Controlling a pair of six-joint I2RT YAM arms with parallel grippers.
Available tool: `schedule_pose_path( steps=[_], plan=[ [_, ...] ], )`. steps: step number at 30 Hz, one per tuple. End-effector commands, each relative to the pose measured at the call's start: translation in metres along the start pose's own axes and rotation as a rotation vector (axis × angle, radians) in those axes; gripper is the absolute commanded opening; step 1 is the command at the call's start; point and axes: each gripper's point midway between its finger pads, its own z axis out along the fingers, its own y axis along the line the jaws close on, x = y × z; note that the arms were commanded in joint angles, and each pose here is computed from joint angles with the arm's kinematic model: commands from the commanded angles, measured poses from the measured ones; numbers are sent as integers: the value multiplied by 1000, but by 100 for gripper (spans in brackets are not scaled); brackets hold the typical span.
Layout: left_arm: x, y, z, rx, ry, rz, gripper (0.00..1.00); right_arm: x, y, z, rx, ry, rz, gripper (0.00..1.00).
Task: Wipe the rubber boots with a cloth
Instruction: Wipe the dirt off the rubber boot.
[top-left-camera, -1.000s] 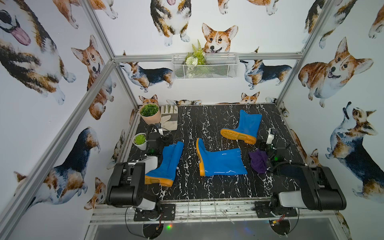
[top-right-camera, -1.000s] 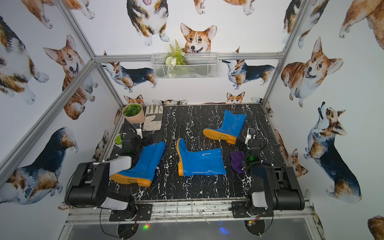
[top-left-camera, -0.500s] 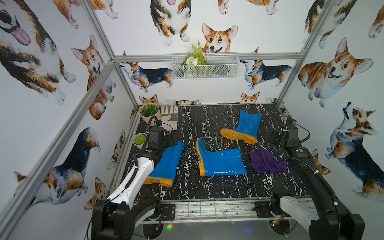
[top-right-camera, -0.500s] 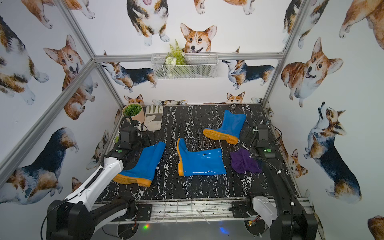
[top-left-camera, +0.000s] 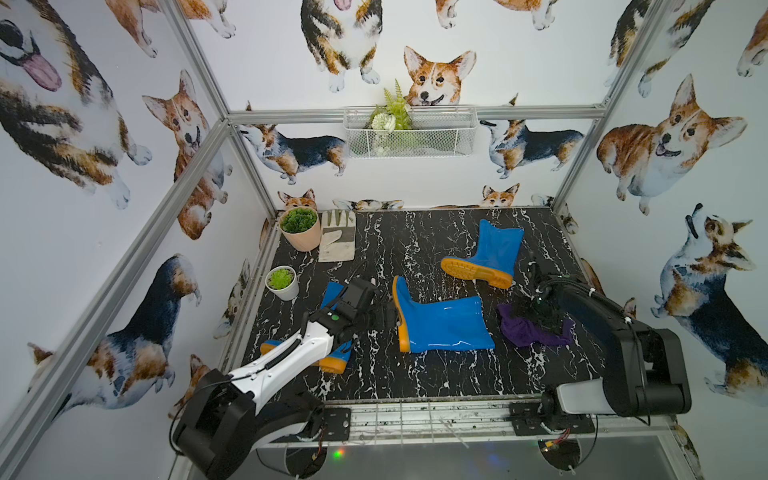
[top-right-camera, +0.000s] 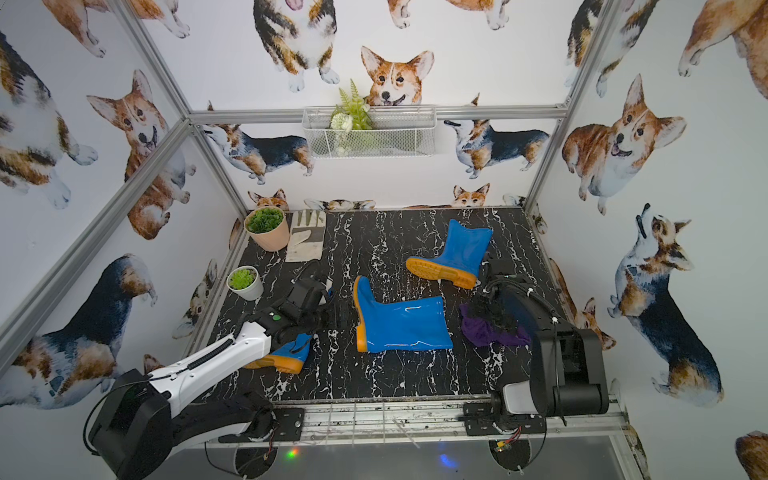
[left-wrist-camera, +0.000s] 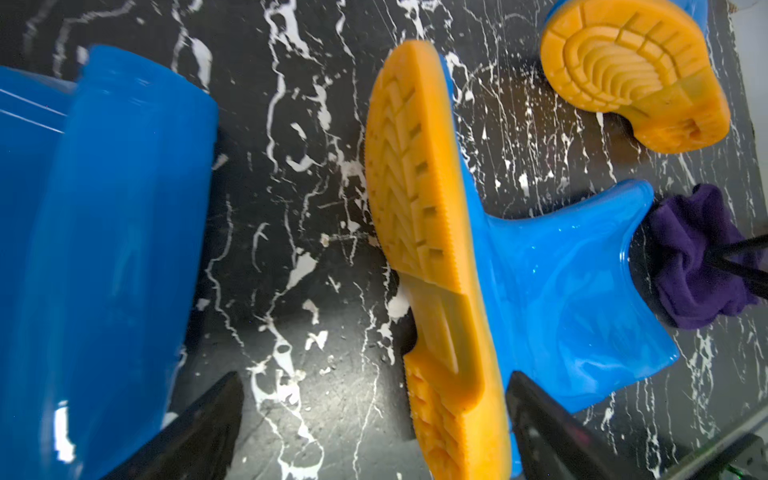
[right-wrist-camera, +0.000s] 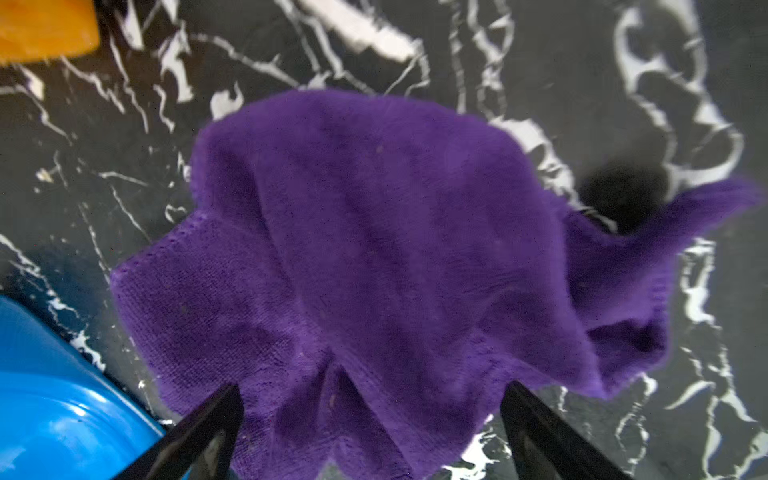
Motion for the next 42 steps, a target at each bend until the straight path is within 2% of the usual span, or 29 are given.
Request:
schedule_pose_path(
  steps=[1,5,7,8,10,12,14,18,21,26,31,34,35,36,38,41,42],
  plan=[
    [-3,-13,8,43,-7,-27,100,9,13,9,-11,62,-45,100],
    [3,-18,17,65,24,-25,100,18,20,23,-19,133,-64,100],
    [5,-18,20,67,38,-29,100,23,23,31,-19,173,-76,95],
    [5,-19,21,71,41,-29,100,25,26,34,-23,189,-83,84],
    [6,-19,24,71,48,-34,100,28,31,37,-35,208,-95,48],
    [9,-19,27,69,58,-41,100,28,36,34,-61,196,-106,17],
    [12,-19,30,65,70,-44,100,27,42,23,-88,164,-119,0],
    [18,-18,34,51,93,-52,100,27,57,-13,-112,60,-176,0],
    [20,-16,36,44,98,-58,100,39,88,-49,-155,-12,-272,0],
    [20,-15,36,36,96,-63,100,63,148,-88,-240,-67,-398,0],
    [22,-14,40,28,109,-64,100,95,224,-85,-443,6,-509,0],
    [22,-15,41,29,117,-72,99,101,238,-58,-449,63,-513,0],
    [22,-15,41,30,118,-74,99,102,239,-49,-432,78,-521,6],
    [23,-15,42,30,121,-74,99,102,237,-42,-411,87,-531,16],
    [24,-15,42,29,130,-72,99,101,233,-35,-369,87,-548,53],
    [27,-14,42,26,140,-70,98,91,223,-38,-319,29,-577,80],
    [27,-14,43,28,141,-71,98,87,221,-40,-306,1,-592,97]
  ],
)
